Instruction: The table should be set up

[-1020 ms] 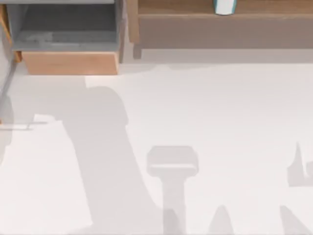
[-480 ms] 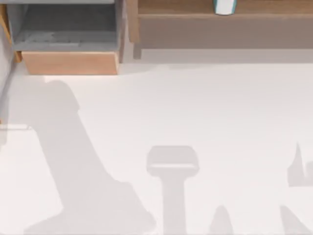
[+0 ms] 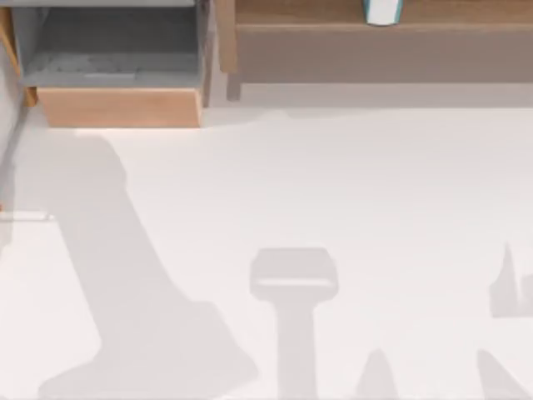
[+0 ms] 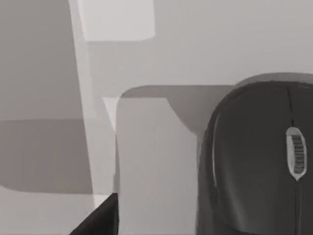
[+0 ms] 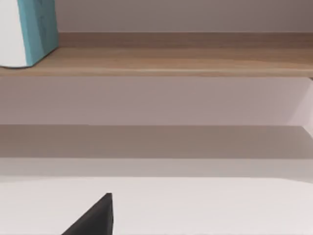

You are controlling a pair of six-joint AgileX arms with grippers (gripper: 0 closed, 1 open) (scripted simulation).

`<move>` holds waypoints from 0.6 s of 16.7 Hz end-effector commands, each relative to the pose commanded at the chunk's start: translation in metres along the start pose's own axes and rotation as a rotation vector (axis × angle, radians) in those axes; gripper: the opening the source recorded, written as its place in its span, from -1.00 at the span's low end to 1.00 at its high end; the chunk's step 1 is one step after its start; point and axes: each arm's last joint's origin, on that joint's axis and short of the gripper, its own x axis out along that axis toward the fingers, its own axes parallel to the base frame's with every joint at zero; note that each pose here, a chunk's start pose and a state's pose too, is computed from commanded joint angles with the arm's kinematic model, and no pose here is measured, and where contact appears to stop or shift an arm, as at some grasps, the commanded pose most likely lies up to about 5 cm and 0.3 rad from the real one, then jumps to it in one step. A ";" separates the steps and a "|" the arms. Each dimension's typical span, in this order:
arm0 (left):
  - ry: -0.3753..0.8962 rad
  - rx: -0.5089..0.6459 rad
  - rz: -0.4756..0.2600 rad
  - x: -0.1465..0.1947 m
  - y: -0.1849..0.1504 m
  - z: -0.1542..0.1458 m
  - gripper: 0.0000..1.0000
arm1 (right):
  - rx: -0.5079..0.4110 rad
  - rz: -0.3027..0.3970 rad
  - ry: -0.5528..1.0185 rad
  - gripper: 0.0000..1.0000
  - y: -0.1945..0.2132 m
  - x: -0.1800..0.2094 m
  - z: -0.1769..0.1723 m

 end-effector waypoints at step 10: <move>0.000 0.000 0.000 0.000 0.000 0.000 -0.81 | 0.000 0.000 0.000 1.00 0.000 0.000 0.000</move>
